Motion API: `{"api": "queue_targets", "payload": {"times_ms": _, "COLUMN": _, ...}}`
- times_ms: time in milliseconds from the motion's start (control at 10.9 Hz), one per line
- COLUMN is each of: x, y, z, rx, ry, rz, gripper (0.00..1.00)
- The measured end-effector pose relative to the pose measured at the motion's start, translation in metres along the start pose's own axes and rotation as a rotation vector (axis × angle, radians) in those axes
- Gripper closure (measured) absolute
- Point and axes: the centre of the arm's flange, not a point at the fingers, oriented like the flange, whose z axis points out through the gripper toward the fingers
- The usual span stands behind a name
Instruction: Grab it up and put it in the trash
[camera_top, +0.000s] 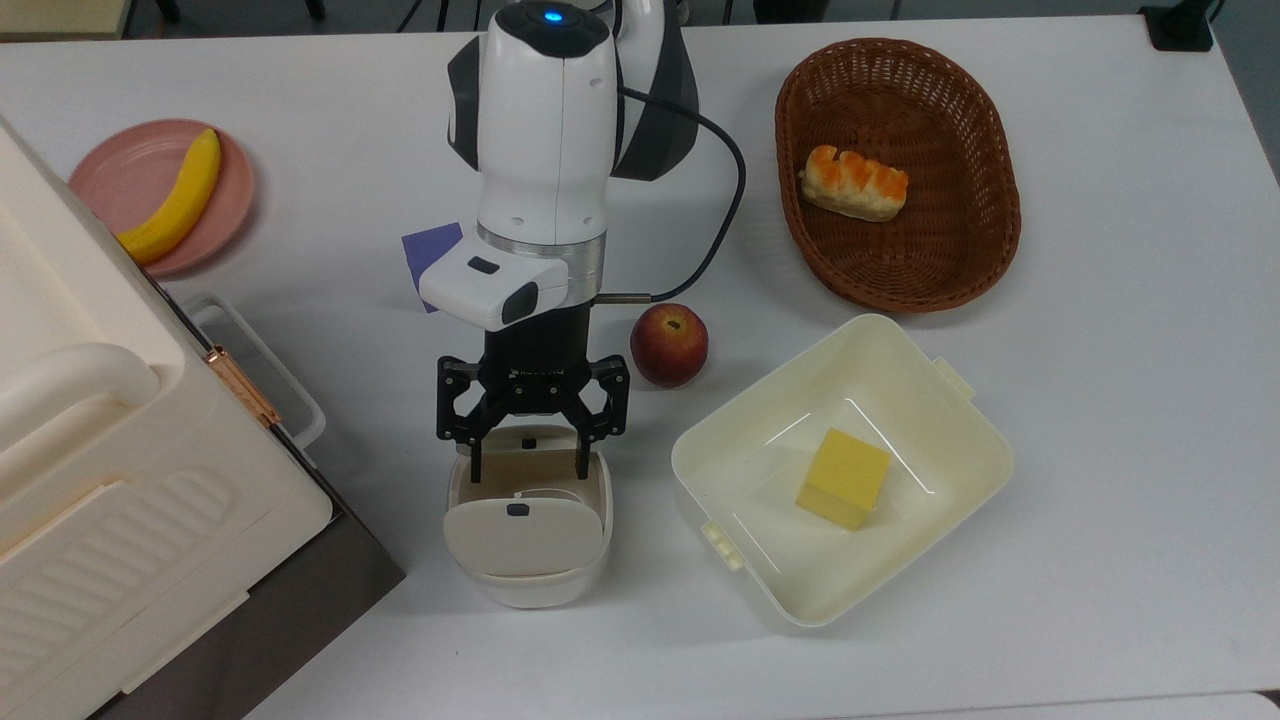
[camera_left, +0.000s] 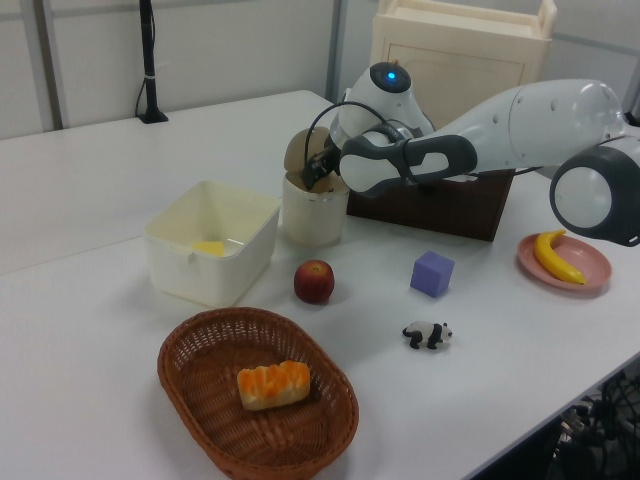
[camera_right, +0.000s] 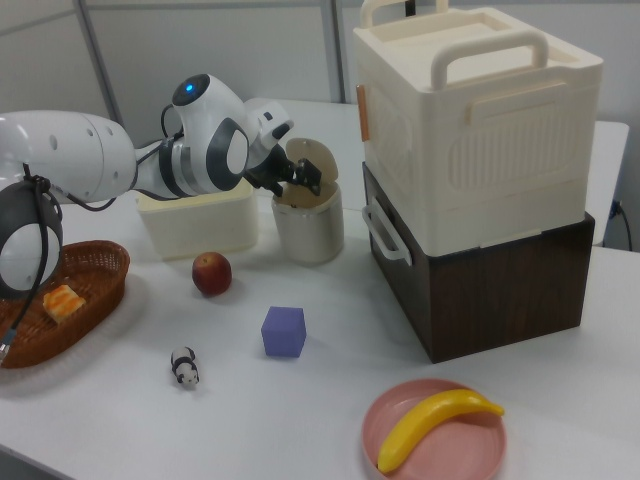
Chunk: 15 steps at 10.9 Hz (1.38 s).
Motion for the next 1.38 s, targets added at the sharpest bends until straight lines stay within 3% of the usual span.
{"api": "queue_targets", "payload": {"times_ms": 92, "x": 0.001, "y": 0.001, "z": -0.001, "rx": -0.001, "ry": 0.004, "rz": 0.000, "gripper": 0.00}}
{"api": "queue_targets", "payload": {"times_ms": 458, "x": 0.022, "y": 0.017, "z": -0.045, "rx": -0.024, "ry": 0.038, "rz": 0.015, "gripper": 0.00}}
{"api": "queue_targets", "payload": {"times_ms": 642, "x": 0.026, "y": 0.030, "z": -0.104, "rx": -0.037, "ry": -0.060, "rz": 0.052, "gripper": 0.00}}
{"api": "queue_targets", "payload": {"times_ms": 825, "x": 0.017, "y": 0.039, "z": -0.169, "rx": 0.013, "ry": -0.195, "rz": 0.141, "gripper": 0.00}}
{"api": "queue_targets", "payload": {"times_ms": 1008, "x": -0.001, "y": 0.050, "z": -0.218, "rx": 0.024, "ry": -0.324, "rz": 0.177, "gripper": 0.00}}
{"api": "queue_targets", "payload": {"times_ms": 1375, "x": -0.028, "y": 0.043, "z": -0.251, "rx": 0.136, "ry": -0.458, "rz": 0.242, "gripper": 0.00}}
